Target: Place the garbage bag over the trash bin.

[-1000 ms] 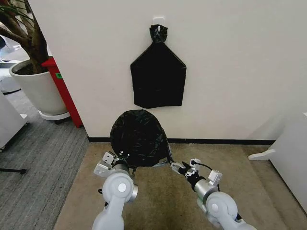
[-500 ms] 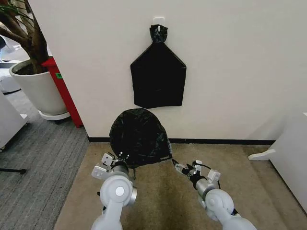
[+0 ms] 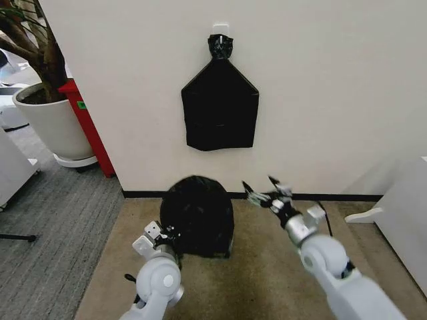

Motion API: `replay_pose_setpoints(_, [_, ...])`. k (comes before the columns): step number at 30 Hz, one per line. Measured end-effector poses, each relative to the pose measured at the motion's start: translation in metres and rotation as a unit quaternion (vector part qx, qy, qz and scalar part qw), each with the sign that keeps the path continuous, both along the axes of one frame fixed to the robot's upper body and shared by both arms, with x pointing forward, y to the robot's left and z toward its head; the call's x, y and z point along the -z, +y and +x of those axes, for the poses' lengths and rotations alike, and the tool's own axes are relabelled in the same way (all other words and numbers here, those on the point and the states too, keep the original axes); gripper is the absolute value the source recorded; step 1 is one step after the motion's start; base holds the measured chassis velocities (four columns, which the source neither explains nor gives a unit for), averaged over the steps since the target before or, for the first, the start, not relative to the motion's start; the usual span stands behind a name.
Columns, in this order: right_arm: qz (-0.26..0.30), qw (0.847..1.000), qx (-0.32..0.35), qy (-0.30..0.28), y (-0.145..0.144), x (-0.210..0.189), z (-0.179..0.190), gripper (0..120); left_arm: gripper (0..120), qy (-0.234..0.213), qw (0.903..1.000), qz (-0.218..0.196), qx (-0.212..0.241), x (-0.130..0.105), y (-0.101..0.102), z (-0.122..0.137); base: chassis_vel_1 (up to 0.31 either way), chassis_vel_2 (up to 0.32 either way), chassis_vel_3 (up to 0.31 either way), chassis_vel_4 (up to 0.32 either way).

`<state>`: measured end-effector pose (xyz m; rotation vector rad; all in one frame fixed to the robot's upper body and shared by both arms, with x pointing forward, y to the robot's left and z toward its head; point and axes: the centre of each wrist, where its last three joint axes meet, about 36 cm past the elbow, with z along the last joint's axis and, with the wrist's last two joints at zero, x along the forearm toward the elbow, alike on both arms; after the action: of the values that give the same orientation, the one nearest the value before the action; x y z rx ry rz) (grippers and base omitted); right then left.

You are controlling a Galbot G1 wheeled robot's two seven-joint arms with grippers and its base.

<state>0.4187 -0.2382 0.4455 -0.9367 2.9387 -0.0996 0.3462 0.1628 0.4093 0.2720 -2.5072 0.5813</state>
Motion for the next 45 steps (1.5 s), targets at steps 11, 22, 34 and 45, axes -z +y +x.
replay_pose_setpoints(11, [-0.206,0.972,-0.098,-0.059,-0.015,-0.017,0.052,100,0,-0.1,0.9675,0.133,0.19,0.001,0.037,0.011,0.0,0.0,0.0,0.0])
replay_pose_setpoints(22, [-0.356,0.919,-0.154,-0.076,-0.039,-0.072,0.109,100,0,-0.183,0.8796,0.248,0.362,-0.007,0.064,0.049,0.0,0.0,0.0,0.0])
replay_pose_setpoints(34, [-0.335,0.925,-0.178,-0.019,-0.029,-0.069,0.122,100,0,-0.201,0.8497,0.26,0.412,0.006,0.055,0.073,0.0,0.0,0.0,0.0])
replay_pose_setpoints(45, [-0.329,0.924,-0.194,0.016,-0.045,-0.062,0.122,100,0,-0.199,0.8468,0.273,0.411,0.002,0.057,0.086,0.0,0.0,0.0,0.0])
